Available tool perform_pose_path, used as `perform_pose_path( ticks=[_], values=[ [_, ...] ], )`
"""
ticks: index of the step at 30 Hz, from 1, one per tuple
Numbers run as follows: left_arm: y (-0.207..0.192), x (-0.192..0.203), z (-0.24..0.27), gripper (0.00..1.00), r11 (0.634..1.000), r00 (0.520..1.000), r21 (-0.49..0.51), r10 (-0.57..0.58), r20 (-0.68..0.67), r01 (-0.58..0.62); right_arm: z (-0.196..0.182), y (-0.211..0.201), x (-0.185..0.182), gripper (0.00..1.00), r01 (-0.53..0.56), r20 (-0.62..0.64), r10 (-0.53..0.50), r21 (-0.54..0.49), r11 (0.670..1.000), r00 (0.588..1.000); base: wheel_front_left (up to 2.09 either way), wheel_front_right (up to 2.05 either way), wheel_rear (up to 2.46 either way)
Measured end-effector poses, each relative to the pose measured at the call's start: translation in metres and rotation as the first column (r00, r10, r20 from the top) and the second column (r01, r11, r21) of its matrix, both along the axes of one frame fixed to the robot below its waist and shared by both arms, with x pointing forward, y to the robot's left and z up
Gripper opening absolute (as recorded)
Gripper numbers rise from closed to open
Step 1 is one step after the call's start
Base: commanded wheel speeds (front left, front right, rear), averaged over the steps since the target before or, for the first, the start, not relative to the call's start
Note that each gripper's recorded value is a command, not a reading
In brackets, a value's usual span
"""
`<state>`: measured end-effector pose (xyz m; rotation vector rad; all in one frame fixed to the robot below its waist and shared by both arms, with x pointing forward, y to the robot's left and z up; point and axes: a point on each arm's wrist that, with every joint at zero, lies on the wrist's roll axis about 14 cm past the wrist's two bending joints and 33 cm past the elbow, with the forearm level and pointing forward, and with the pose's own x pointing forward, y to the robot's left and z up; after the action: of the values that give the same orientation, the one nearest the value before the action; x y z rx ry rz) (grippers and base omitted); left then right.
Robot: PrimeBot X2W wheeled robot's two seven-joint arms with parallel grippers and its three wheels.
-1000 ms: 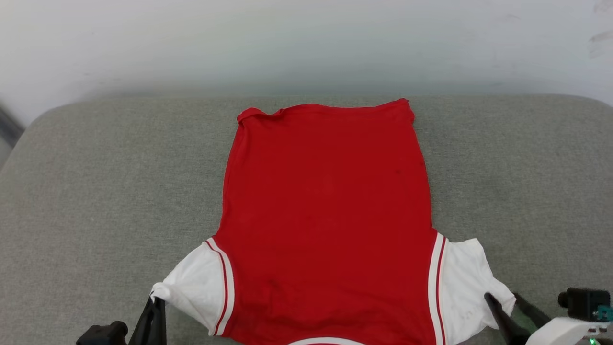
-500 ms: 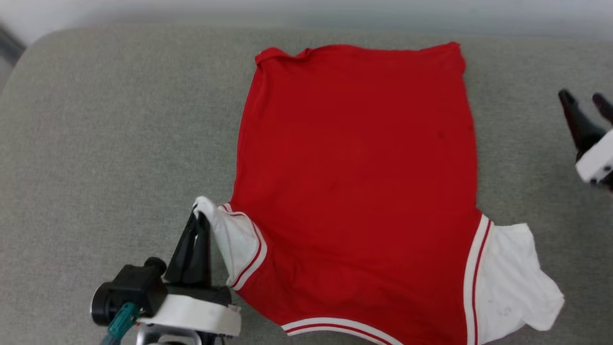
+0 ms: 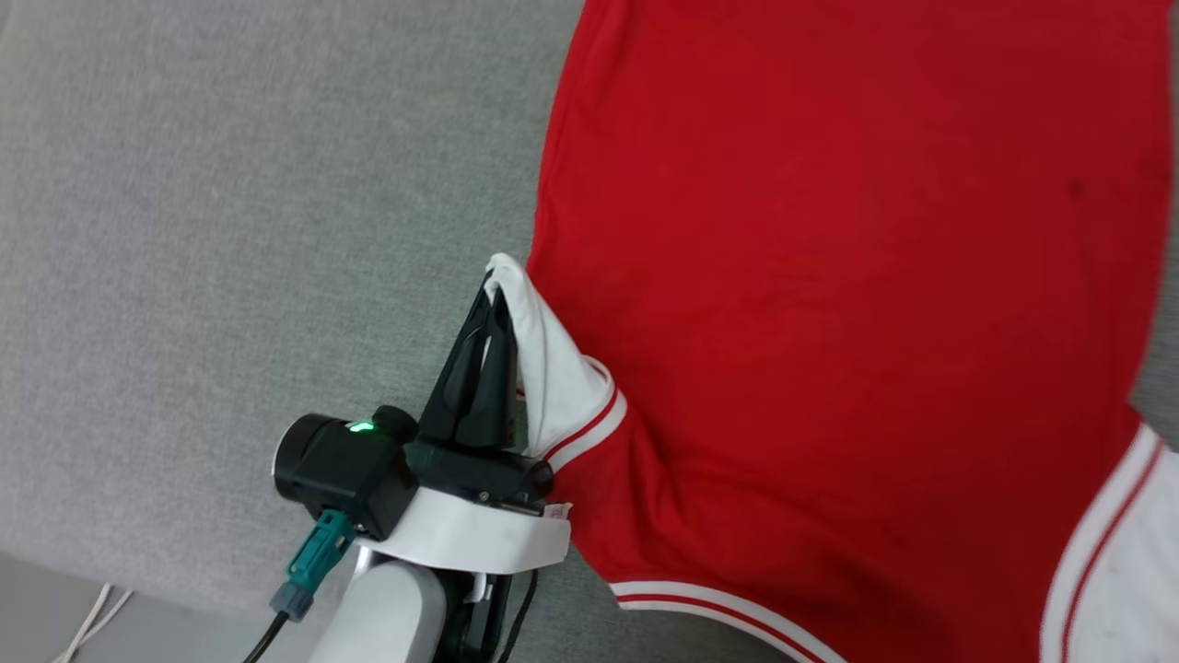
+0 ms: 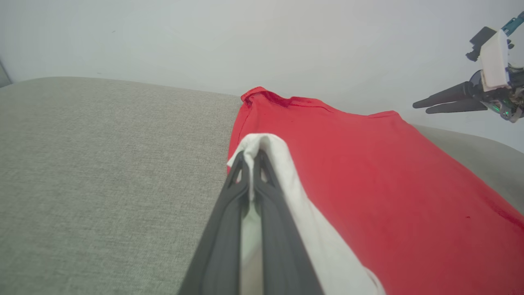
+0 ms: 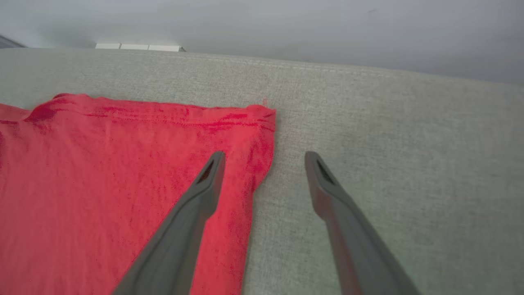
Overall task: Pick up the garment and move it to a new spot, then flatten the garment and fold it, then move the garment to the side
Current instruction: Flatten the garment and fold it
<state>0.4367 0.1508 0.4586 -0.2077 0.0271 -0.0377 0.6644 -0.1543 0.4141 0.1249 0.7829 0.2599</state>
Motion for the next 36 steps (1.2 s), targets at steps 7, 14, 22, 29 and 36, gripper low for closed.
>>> perform_pose_path(
  ticks=[7,14,22,29,36],
  values=[
    [0.009,0.008,-0.006,0.0,0.999,1.0,0.029,0.026,0.0,-0.026,-0.065,0.03,-0.001,1.0,-0.05,-0.205,0.052,0.017,0.999,0.977,0.0,0.0,0.0],
    [0.011,0.008,-0.001,0.0,0.999,0.999,0.039,0.03,0.014,-0.03,-0.073,0.03,-0.007,0.0,-0.044,-0.281,0.048,0.022,0.999,0.958,0.0,0.0,0.0],
    [0.017,-0.006,0.008,0.0,0.998,0.998,0.042,0.053,0.02,-0.054,-0.047,0.019,-0.024,0.0,-0.088,-0.248,0.063,-0.092,0.992,0.967,0.0,0.0,0.0],
    [0.03,-0.035,0.014,0.0,0.995,0.997,0.057,0.076,0.009,-0.077,0.014,-0.009,-0.054,0.0,-0.141,-0.127,0.113,-0.232,0.962,0.985,0.0,0.0,0.0],
    [0.038,-0.055,0.017,0.0,0.996,0.998,0.06,0.061,-0.013,-0.06,0.027,-0.055,-0.141,0.0,-0.165,-0.141,0.128,-0.295,0.941,0.982,0.0,0.0,0.0]
  ],
)
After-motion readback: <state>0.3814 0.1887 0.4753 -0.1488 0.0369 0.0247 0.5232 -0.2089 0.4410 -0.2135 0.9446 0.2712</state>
